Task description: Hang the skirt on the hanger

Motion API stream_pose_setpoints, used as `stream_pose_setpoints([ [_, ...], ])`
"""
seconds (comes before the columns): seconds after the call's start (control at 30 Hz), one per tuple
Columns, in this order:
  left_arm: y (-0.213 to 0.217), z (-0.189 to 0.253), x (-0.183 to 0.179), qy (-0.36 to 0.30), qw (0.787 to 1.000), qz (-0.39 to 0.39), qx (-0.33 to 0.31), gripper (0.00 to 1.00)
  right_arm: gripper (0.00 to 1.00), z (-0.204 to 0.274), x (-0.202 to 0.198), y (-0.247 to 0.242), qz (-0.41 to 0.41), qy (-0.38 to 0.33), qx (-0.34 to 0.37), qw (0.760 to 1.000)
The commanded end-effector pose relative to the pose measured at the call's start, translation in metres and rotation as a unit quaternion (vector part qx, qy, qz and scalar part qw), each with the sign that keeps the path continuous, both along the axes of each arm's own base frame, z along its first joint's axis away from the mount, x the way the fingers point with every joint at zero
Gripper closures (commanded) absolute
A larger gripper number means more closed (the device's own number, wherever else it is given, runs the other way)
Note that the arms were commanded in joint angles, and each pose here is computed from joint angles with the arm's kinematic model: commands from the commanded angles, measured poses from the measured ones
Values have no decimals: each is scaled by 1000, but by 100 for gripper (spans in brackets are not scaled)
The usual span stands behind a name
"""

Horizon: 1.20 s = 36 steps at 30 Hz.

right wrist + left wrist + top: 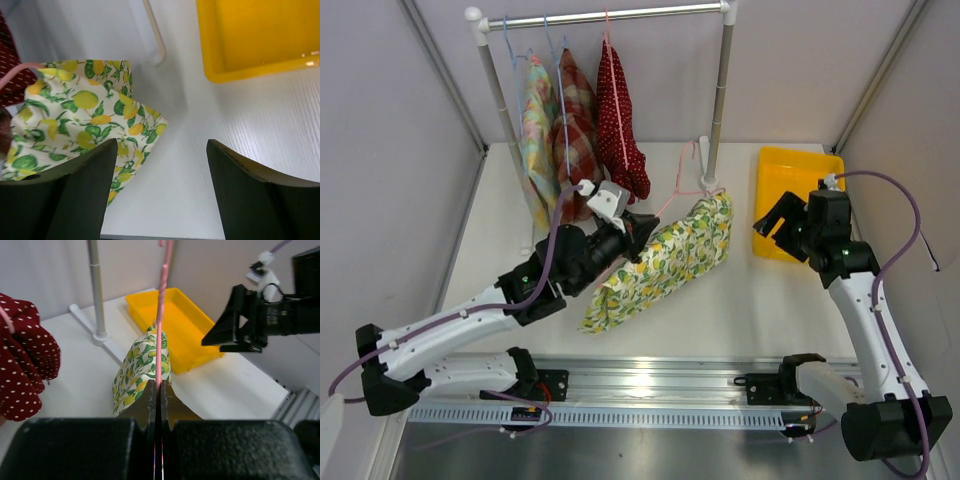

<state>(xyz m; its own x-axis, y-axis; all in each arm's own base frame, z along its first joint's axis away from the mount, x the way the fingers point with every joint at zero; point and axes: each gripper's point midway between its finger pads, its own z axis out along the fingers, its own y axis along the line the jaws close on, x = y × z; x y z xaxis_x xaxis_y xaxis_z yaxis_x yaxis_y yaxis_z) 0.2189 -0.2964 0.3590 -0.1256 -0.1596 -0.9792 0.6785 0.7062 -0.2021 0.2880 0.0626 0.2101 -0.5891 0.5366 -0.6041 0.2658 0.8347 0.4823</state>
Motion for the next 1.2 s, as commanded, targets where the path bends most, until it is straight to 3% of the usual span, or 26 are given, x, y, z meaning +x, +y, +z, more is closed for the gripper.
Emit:
stream_pose_setpoints([
  [0.0, 14, 56, 18, -26, 993, 102, -44, 100, 21, 41, 10, 3, 14, -39, 6, 999],
  [0.53, -4, 115, 84, -70, 953, 293, -27, 100, 21, 90, 18, 14, 39, -73, 21, 996],
  [0.57, 1, 138, 87, -79, 948, 305, -42, 100, 21, 92, 18, 15, 42, -75, 23, 996],
  [0.73, -18, 143, 124, -88, 943, 318, -29, 100, 21, 99, 19, 17, 52, -80, 24, 995],
  [0.77, -15, 163, 125, -94, 941, 321, -52, 100, 21, 103, 19, 19, 56, -85, 26, 994],
  [1.17, -7, 198, 184, -154, 921, 347, -90, 100, 22, 117, 26, 25, 75, -101, 30, 992],
])
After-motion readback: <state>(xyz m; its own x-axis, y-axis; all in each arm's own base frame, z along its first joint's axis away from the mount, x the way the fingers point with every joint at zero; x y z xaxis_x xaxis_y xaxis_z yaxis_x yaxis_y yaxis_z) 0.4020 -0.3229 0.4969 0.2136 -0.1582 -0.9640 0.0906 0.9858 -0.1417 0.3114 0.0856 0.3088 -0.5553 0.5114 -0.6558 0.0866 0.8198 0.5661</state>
